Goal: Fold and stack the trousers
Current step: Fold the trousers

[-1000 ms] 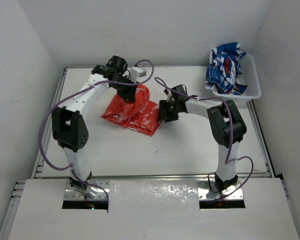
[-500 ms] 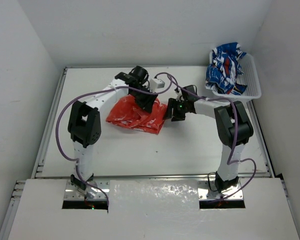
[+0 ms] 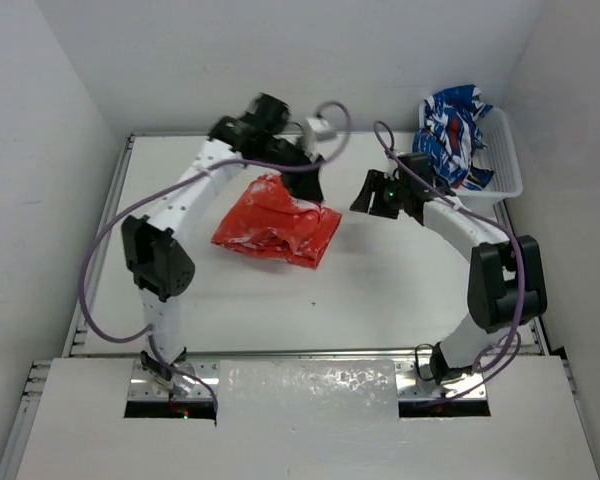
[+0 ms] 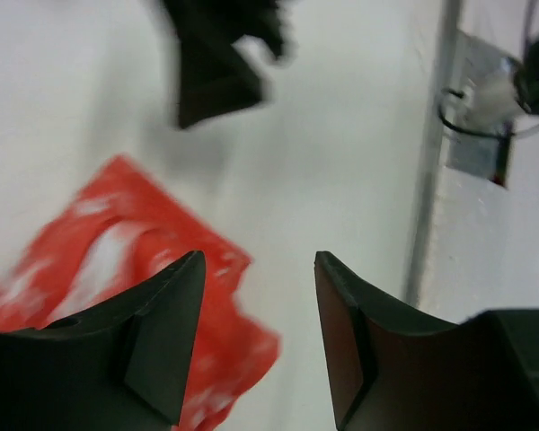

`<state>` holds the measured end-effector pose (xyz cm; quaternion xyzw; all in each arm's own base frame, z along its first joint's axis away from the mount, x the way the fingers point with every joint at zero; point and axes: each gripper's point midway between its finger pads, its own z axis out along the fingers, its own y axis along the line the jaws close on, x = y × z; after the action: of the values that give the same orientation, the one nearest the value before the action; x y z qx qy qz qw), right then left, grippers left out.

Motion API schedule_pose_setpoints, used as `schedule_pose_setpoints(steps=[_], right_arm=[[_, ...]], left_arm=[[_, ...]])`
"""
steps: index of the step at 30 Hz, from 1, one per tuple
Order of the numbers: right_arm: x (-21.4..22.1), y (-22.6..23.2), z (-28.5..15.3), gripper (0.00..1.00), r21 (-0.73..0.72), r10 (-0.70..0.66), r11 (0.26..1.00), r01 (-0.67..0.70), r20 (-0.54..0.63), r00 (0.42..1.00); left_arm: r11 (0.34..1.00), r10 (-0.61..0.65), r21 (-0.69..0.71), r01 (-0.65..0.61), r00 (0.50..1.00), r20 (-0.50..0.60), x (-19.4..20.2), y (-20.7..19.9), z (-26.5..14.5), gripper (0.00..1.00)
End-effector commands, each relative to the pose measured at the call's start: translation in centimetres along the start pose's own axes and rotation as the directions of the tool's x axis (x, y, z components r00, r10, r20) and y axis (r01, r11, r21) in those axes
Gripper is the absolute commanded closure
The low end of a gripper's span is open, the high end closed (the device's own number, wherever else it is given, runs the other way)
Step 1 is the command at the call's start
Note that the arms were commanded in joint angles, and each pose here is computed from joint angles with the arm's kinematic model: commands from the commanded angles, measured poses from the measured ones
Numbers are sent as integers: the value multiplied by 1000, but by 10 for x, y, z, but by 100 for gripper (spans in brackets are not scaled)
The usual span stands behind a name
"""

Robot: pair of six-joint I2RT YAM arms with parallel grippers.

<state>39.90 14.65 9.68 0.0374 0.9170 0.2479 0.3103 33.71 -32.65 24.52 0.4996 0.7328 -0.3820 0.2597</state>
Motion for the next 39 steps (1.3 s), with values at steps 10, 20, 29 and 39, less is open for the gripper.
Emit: schedule_pose_setpoints(steps=[10, 20, 29, 39], right_arm=[[68, 163, 7, 19, -272, 94, 955, -114, -86, 992], [88, 162, 48, 26, -211, 261, 934, -289, -152, 953], [113, 122, 42, 100, -153, 254, 945, -290, -221, 942], [125, 49, 37, 99, -233, -191, 966, 111, -353, 916]], left_arm=[[834, -89, -530, 154, 985, 146, 63, 203, -129, 41], [942, 15, -335, 32, 991, 136, 74, 201, -72, 19], [917, -105, -376, 136, 989, 102, 114, 231, -47, 78], [758, -319, -545, 358, 933, 169, 142, 276, -47, 100]])
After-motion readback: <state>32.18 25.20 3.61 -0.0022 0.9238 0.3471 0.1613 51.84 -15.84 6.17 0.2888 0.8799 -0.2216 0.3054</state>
